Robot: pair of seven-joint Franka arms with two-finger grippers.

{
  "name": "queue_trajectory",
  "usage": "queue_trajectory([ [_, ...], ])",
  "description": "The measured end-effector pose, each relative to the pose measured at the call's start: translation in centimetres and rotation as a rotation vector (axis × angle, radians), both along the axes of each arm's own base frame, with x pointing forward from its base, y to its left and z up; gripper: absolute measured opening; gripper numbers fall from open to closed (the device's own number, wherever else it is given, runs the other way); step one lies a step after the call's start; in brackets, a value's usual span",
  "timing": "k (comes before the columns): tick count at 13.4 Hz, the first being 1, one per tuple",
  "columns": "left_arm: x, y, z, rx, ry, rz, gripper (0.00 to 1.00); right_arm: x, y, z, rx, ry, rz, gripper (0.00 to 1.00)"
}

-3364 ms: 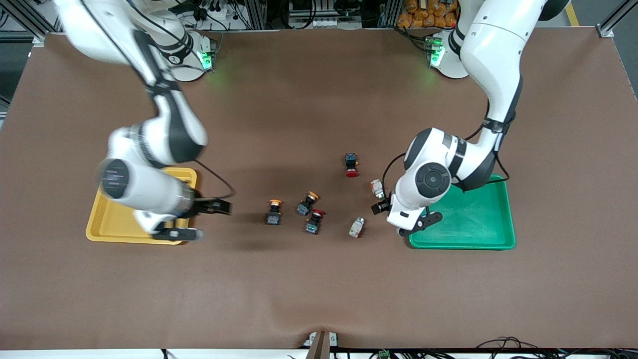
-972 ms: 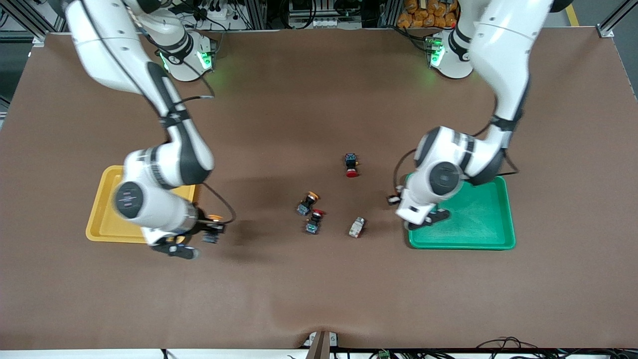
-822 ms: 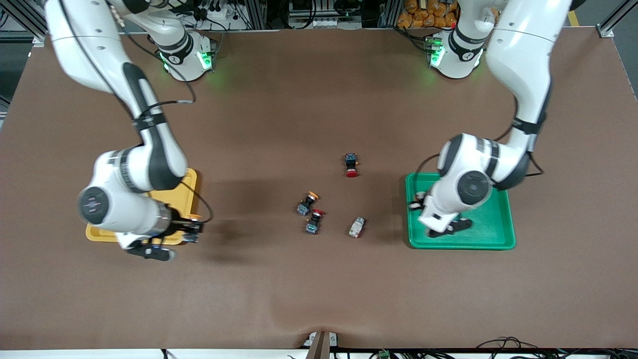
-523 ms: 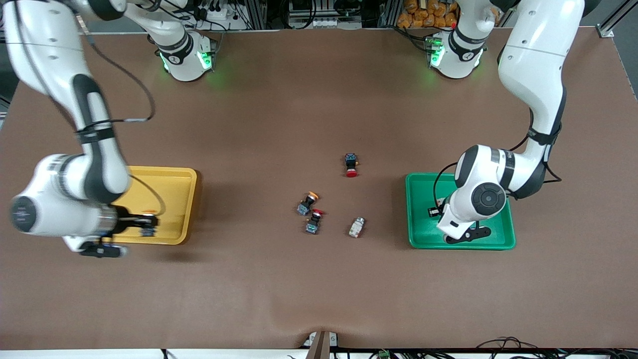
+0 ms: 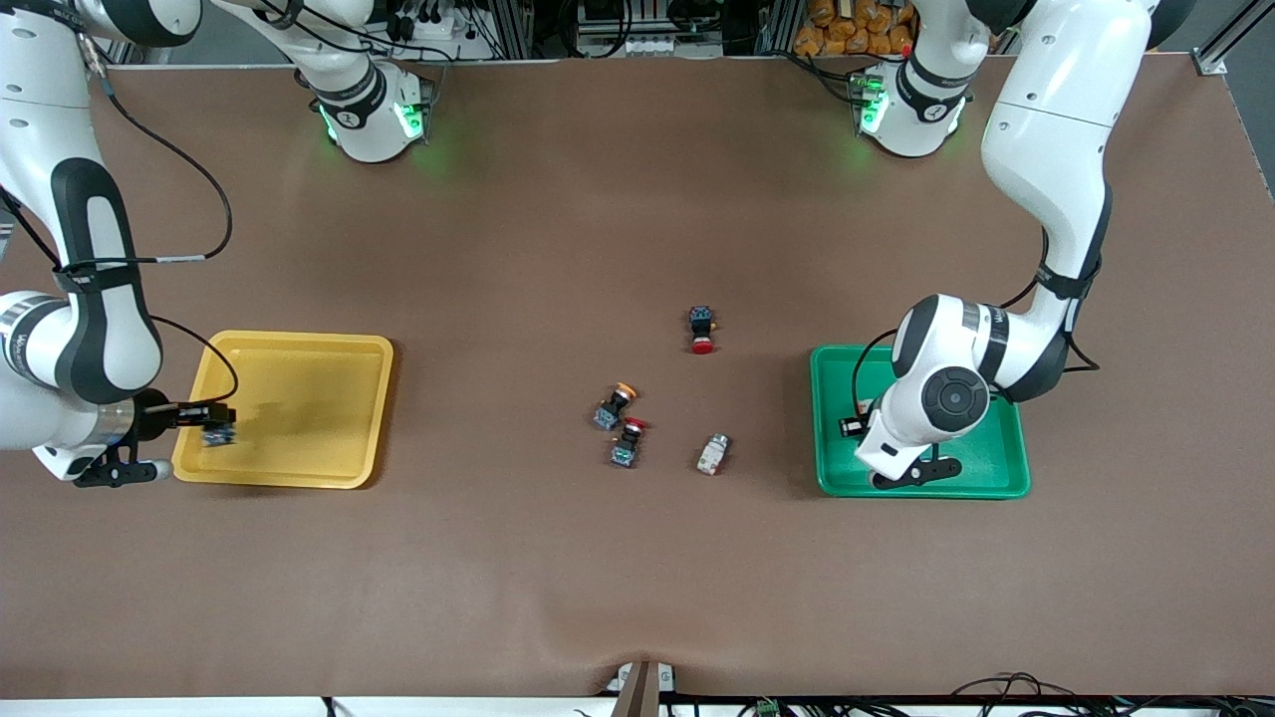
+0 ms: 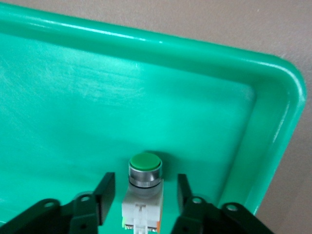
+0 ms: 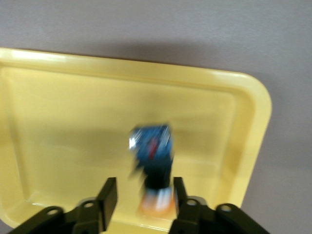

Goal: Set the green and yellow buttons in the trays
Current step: 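Lower the buttons into the green and yellow trays and open both grippers, then grasp the white button with the left gripper while the right gripper reaches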

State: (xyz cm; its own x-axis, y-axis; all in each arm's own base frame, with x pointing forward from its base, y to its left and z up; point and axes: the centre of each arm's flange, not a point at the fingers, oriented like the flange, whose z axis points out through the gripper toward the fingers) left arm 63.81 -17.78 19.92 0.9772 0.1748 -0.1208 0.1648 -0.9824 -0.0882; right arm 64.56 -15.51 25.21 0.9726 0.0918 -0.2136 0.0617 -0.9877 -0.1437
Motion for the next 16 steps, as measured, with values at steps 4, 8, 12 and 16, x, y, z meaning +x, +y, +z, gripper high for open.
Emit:
queue_trajectory([
  [4,1.3,-2.0,3.1,-0.020,-0.057,-0.021,1.00,2.0,5.4,1.4,-0.005,-0.029,0.036,1.00],
  [8,2.0,-7.8,7.5,-0.050,-0.137,-0.108,1.00,3.2,19.6,2.1,-0.065,-0.016,-0.081,1.00],
  [12,0.2,-14.4,7.1,-0.085,-0.187,-0.249,1.00,2.4,27.6,1.9,-0.007,0.021,-0.222,1.00],
  [16,-0.2,-17.8,4.5,-0.144,-0.296,-0.330,1.00,1.8,30.5,1.9,0.022,0.062,-0.354,1.00],
])
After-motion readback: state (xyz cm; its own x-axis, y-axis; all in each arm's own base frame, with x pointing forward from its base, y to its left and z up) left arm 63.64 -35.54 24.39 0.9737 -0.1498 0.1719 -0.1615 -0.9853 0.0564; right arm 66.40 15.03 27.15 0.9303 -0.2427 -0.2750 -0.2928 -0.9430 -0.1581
